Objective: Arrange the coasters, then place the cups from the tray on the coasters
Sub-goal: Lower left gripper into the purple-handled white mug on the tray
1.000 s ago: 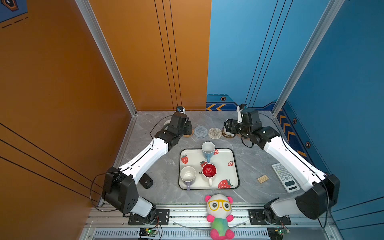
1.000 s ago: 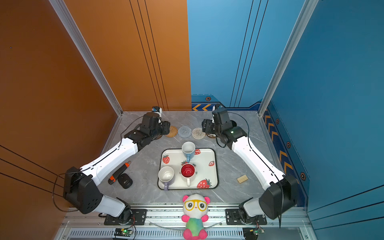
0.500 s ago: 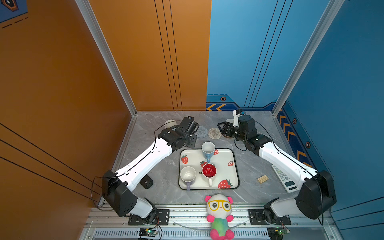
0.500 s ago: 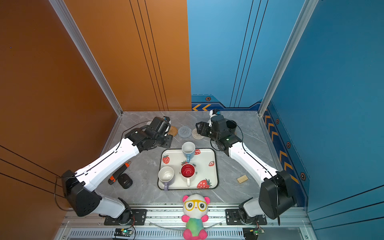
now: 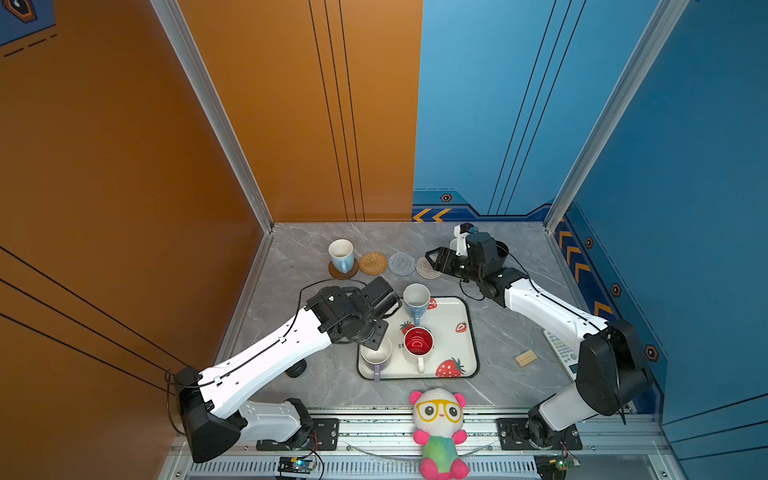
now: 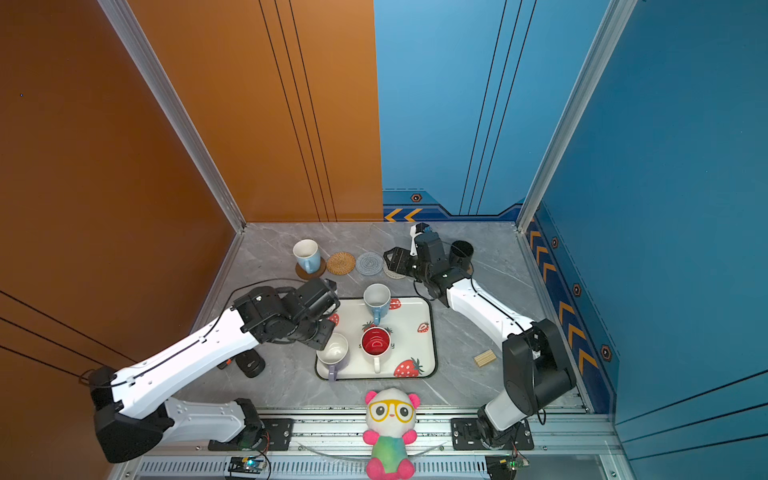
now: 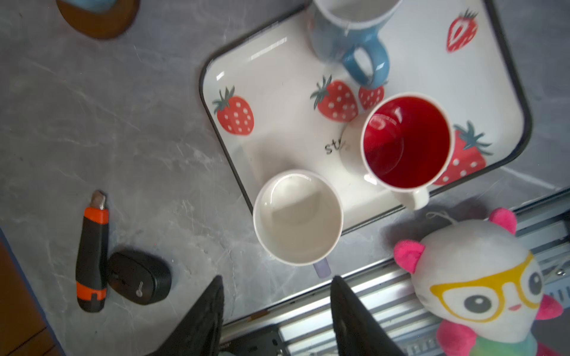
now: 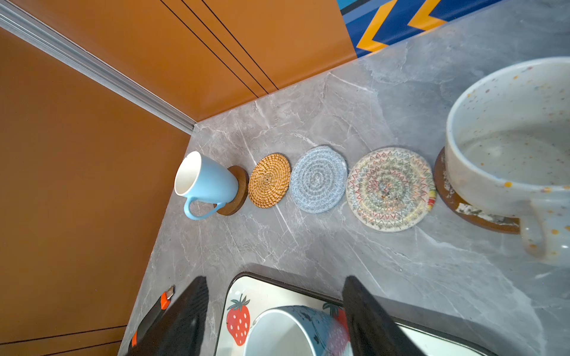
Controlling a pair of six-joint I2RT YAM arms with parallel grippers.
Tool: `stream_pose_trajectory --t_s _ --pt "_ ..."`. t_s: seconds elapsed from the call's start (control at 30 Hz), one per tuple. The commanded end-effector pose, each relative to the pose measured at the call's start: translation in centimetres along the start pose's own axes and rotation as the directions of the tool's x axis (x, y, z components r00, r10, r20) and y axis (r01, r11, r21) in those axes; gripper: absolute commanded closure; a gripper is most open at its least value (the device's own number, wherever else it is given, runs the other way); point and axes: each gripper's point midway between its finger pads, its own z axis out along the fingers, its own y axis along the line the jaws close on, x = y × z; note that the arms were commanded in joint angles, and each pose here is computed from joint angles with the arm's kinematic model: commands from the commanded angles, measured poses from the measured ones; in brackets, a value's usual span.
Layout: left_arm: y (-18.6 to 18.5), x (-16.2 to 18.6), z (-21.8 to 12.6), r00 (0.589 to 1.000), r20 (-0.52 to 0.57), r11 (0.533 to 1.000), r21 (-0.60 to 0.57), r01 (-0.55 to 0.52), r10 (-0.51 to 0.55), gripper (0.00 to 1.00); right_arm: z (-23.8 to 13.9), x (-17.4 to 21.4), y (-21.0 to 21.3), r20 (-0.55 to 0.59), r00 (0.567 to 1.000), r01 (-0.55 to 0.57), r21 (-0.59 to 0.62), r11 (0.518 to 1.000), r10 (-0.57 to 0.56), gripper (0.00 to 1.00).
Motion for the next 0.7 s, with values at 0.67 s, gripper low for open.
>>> stream_pose_trajectory --t_s 0.67 --pt "-3.7 6.3 6.1 0.953 -0.052 0.951 0.069 0.302 -0.299 0.38 1.4 -0.1 2.3 -0.016 1.0 0.003 -0.074 0.997 -0.005 0.33"
